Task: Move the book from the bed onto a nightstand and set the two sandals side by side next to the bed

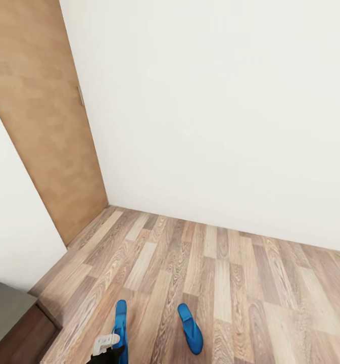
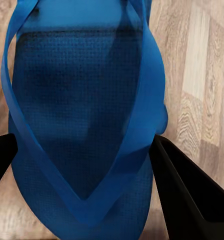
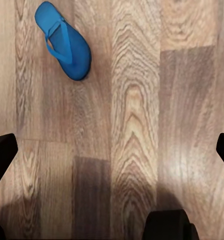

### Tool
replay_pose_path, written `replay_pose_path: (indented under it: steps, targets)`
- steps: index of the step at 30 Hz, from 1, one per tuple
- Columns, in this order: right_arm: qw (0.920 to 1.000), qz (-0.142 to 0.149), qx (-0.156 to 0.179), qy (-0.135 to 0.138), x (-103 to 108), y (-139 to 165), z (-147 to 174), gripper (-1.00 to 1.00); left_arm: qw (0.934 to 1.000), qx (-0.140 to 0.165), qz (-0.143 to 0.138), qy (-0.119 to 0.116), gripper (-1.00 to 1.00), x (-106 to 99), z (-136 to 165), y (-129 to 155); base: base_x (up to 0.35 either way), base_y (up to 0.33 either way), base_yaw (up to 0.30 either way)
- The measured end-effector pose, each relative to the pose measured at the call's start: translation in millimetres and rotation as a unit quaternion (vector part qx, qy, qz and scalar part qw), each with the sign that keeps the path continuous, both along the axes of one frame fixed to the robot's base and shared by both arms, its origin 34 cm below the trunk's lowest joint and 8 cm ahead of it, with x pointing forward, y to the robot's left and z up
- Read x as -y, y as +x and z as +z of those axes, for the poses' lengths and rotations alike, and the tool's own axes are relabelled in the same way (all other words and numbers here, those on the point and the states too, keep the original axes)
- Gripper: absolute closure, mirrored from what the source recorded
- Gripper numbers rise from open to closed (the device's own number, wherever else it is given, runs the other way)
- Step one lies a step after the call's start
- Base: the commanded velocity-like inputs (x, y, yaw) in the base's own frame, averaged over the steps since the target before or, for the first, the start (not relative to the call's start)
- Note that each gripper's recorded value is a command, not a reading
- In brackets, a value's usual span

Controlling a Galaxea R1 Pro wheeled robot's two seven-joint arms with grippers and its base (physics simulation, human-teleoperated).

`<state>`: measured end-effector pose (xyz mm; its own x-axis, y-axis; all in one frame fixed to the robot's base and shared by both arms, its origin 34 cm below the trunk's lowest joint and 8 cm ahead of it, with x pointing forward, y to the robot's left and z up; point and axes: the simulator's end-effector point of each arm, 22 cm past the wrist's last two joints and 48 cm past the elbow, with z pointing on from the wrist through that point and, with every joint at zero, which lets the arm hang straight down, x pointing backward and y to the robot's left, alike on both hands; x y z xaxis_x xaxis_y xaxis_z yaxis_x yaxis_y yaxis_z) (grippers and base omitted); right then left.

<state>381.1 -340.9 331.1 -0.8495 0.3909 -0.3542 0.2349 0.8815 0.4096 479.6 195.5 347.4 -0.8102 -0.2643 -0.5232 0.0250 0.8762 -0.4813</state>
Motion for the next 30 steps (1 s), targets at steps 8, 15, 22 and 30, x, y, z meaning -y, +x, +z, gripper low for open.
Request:
replay_pose_path:
  steps: [8, 15, 22, 30]
  targets:
    - [1.0000, 0.000, -0.003, 0.000, -0.1, -2.0, -1.6, -1.00, 1.0000, -0.003, 0.000, 0.000, 1.00, 0.0, -2.3, -1.9, 0.000, 0.000, 0.249]
    - [1.0000, 0.000, -0.006, 0.000, -0.1, -3.6, -3.1, -1.00, 1.0000, -0.006, 0.000, 0.000, 1.00, 0.0, -4.3, -3.5, 0.000, 0.000, 0.249]
    - [1.0000, 0.000, -0.009, 0.000, -0.2, -5.3, -4.5, -1.00, 1.0000, -0.009, 0.000, 0.000, 1.00, 0.0, -6.3, -5.2, 0.000, 0.000, 0.249]
    - [0.9999, 0.000, -0.011, 0.000, -0.1, -7.1, -6.0, -1.00, 0.9999, -0.012, 0.000, 0.000, 1.00, 0.0, -8.6, -7.1, 0.000, 0.000, 0.249]
